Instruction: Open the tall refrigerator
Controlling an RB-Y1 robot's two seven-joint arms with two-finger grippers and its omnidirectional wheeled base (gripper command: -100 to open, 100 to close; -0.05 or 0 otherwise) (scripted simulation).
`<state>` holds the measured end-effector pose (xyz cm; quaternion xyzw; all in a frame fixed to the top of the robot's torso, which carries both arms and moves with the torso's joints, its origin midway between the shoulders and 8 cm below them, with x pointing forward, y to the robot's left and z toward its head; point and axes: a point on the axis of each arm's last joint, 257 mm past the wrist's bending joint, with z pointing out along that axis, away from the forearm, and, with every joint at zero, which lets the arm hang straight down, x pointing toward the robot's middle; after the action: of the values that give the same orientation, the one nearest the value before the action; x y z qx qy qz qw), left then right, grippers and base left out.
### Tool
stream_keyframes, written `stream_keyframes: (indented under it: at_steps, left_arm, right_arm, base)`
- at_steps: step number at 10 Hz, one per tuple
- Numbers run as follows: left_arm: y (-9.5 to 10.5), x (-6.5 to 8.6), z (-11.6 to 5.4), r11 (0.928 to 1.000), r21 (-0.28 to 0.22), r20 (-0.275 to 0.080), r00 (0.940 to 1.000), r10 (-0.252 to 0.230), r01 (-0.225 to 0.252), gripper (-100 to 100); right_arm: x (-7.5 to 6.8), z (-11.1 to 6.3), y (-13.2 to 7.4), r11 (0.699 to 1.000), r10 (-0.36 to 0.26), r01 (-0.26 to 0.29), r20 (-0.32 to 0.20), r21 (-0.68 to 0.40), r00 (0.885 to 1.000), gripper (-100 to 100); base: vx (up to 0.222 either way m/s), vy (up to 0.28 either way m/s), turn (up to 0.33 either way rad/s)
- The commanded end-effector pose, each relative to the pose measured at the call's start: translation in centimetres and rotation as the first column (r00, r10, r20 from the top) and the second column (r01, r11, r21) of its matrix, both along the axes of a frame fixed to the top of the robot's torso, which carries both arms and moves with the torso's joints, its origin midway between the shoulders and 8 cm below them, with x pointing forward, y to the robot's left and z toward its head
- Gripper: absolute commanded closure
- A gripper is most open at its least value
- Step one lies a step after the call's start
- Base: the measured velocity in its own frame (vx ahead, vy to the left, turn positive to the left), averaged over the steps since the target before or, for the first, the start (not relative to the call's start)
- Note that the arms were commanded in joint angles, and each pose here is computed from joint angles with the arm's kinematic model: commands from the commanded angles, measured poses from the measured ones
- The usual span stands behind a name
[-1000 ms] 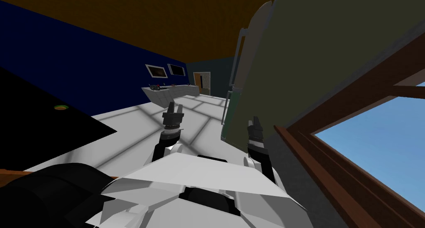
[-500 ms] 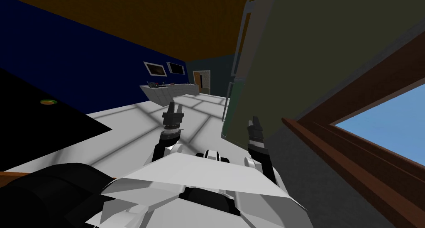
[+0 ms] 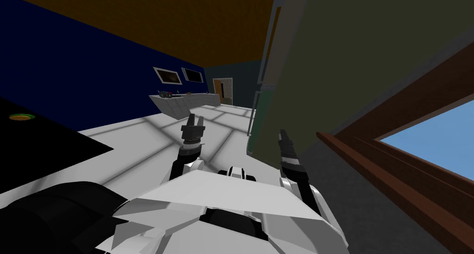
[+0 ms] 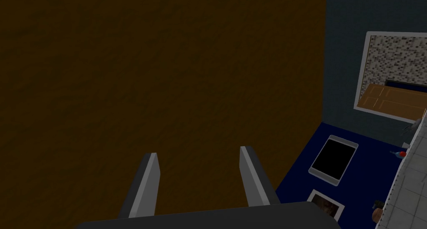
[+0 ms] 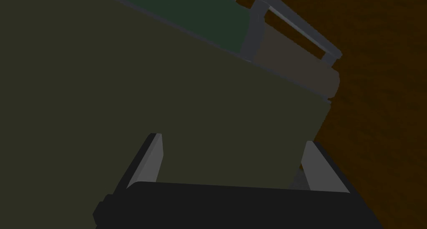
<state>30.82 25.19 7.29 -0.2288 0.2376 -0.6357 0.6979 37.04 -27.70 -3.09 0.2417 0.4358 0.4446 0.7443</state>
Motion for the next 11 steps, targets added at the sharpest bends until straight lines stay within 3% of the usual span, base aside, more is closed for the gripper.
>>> stream_keyframes:
  at_steps: [1, 4, 6, 9, 11]
  left_arm:
    - [0.0, 0.0, 0.0, 1.0000, 0.000, 0.000, 1.0000, 0.000, 0.000, 0]
    - [0.0, 0.0, 0.0, 1.0000, 0.000, 0.000, 1.0000, 0.000, 0.000, 0]
    - [0.0, 0.0, 0.0, 1.0000, 0.000, 0.000, 1.0000, 0.000, 0.000, 0]
    - [0.0, 0.0, 0.0, 1.0000, 0.000, 0.000, 1.0000, 0.000, 0.000, 0]
    - [0.0, 0.0, 0.0, 1.0000, 0.000, 0.000, 1.0000, 0.000, 0.000, 0]
  right_arm:
    - [0.2, 0.4, -0.7, 0.989, -0.028, 0.027, -0.009, -0.145, 1.000, -100]
    - [0.4, 1.3, -1.9, 0.944, -0.080, 0.076, 0.001, -0.320, 0.997, -100]
    - [0.5, 2.3, -2.7, 0.892, -0.121, 0.119, 0.022, -0.436, 0.992, -100]
    - [0.6, 4.0, -4.2, 0.778, -0.186, 0.193, 0.074, -0.599, 0.980, -100]
    - [0.8, 5.4, -5.1, 0.676, -0.226, 0.245, 0.121, -0.695, 0.967, -100]
  base:
    - [0.130, 0.084, -0.117]
    - [0.165, 0.081, -0.101]
    - [0.163, 0.079, -0.147]
    - [0.170, 0.118, -0.142]
    - [0.182, 0.139, -0.148]
